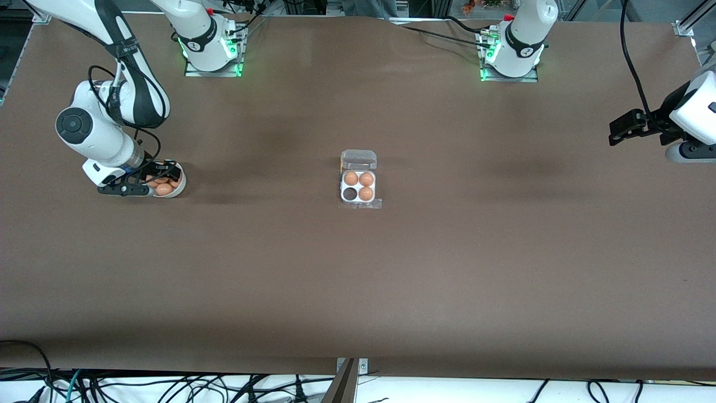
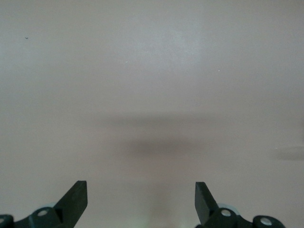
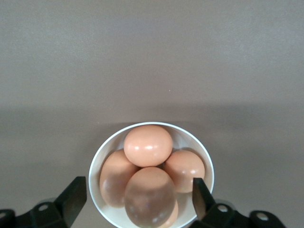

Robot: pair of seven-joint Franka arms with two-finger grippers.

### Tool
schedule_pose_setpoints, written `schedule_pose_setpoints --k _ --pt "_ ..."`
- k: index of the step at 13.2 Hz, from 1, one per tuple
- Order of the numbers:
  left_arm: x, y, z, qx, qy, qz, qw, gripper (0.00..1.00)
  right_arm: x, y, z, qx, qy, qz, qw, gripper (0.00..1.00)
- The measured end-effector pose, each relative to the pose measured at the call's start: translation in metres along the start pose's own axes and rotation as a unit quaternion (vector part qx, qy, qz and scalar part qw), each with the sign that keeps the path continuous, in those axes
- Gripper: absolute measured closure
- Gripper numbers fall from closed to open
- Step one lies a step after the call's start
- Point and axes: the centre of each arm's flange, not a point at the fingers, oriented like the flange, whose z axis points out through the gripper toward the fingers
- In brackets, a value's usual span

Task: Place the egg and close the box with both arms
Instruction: 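Close the right gripper on a brown egg and lift it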

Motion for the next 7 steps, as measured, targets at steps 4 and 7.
schedule_pose_setpoints --k 4,7 --pt "0.0000 0.0000 0.0001 0.000 0.000 0.000 1.000 0.00 -0.0003 0.0003 0.0024 -0.001 -0.002 -0.003 1.000 0.24" --pt "0.0001 0.0000 0.0001 0.000 0.000 0.000 1.000 0.00 -0.0003 0.0010 0.0024 -0.001 -0.002 -0.006 1.000 0.37"
